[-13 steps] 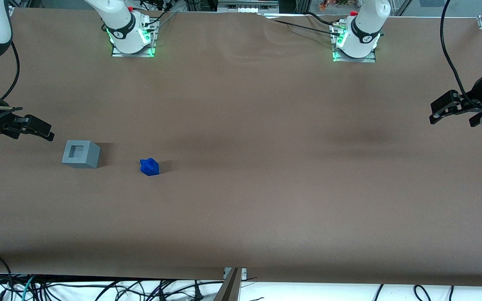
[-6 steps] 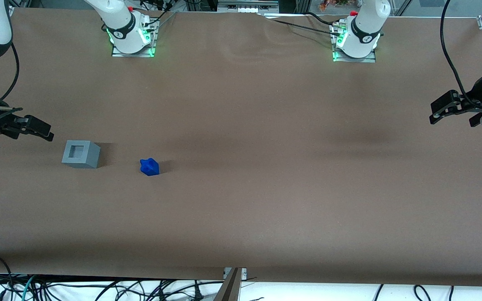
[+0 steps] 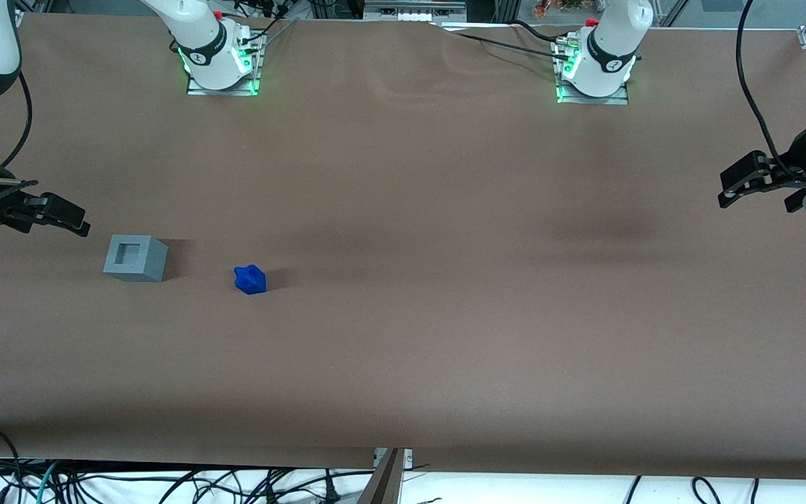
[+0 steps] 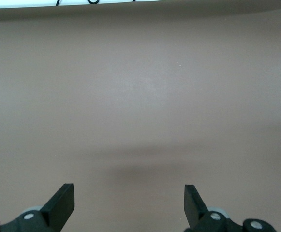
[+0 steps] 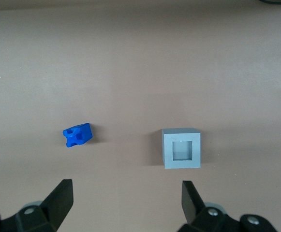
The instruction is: Insert blue part into gray base with right arm
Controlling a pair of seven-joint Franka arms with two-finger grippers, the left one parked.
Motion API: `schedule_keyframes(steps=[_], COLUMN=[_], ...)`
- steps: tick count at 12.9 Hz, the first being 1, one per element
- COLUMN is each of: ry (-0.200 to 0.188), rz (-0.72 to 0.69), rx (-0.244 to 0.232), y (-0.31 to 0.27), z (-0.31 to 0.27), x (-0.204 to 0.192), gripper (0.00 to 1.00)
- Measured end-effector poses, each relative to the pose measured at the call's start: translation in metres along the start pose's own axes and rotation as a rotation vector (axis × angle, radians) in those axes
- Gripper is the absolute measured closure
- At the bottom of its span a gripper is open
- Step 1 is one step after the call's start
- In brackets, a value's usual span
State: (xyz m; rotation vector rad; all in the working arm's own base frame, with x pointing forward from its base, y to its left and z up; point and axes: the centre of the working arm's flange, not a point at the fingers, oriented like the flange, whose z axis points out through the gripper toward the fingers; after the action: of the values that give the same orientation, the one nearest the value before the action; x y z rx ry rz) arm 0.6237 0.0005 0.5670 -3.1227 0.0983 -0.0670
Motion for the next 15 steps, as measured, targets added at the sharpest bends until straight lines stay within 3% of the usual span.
schedule_keyframes(steps=[13, 15], ry=[0.000, -0.016], rz=[-0.003, -0.005], rx=[0.000, -0.002], y=[-0.0014, -0.0032], z=[0.0002, 0.0093], x=[0.0000, 0.0024], gripper=[0.00, 0.00])
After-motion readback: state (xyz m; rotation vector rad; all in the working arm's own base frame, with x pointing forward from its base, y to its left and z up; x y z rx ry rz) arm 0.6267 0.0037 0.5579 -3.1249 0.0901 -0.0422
